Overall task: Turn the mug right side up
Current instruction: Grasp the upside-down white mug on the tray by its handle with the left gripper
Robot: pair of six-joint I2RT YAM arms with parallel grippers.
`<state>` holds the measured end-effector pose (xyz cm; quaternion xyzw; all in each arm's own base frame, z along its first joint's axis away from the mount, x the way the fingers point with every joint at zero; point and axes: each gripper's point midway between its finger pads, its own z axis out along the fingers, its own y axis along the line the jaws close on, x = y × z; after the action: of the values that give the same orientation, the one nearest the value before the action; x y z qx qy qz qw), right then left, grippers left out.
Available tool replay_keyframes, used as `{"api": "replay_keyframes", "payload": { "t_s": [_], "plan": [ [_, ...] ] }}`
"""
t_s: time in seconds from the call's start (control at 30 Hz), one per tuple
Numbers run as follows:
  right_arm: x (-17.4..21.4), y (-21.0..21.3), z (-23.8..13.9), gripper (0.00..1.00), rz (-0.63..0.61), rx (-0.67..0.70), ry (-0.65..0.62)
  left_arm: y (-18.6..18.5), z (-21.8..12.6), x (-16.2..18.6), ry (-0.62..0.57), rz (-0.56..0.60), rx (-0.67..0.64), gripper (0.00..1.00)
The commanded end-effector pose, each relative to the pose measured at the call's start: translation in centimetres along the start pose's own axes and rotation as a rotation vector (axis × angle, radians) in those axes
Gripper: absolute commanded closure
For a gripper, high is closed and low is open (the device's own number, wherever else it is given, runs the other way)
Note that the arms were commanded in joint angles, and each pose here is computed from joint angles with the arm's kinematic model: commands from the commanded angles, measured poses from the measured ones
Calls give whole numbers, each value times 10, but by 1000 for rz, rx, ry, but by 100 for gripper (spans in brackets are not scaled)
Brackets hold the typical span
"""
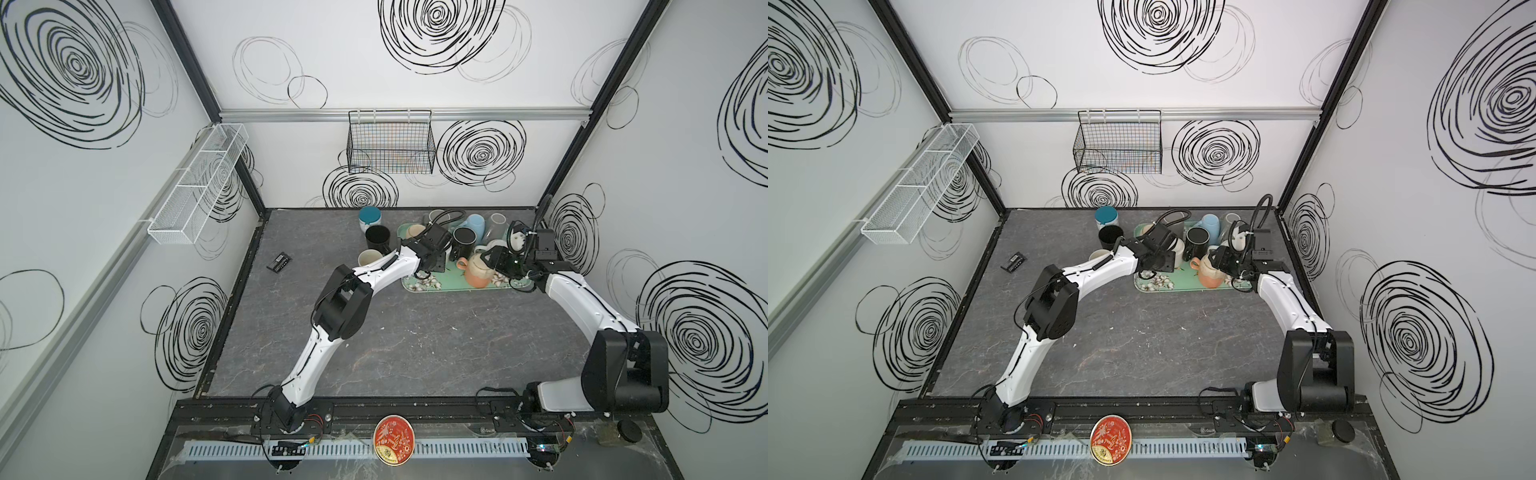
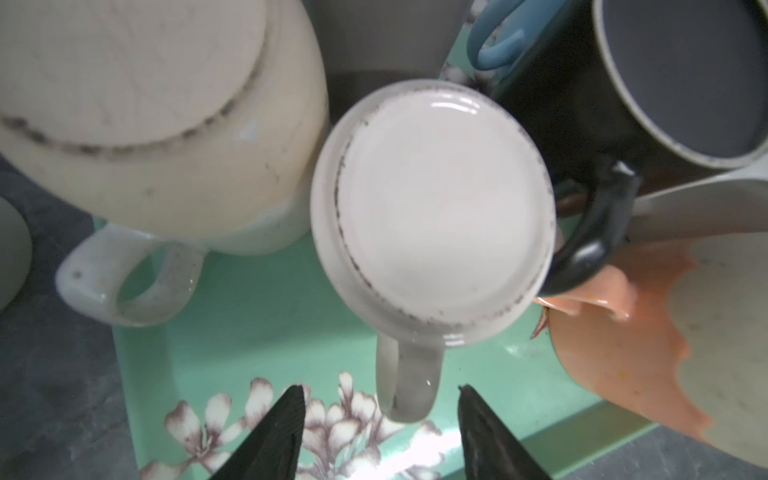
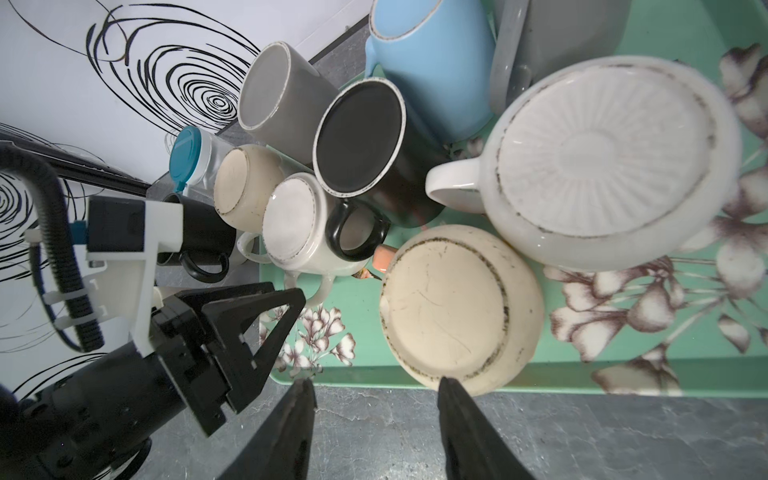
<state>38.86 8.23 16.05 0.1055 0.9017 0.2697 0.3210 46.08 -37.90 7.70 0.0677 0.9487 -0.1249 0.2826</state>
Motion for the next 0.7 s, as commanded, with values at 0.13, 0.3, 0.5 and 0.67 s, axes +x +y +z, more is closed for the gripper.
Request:
{"api": "replay_keyframes", "payload": {
  "t_s": [0.13, 0.3, 0.5, 0.67],
  "plan": [
    [2, 12, 14, 48, 8, -33, 30, -3, 16, -20, -17, 15, 31, 54],
    [7, 18, 21, 48, 12, -39, 59, -2, 22, -12, 6, 40, 22, 55],
    [14, 26, 26, 48, 6, -50, 81, 0, 26, -3, 17, 55, 5, 59],
    [17, 29, 25, 48, 9, -48, 87, -1, 23, -5, 9, 78, 5, 72]
  ]
}}
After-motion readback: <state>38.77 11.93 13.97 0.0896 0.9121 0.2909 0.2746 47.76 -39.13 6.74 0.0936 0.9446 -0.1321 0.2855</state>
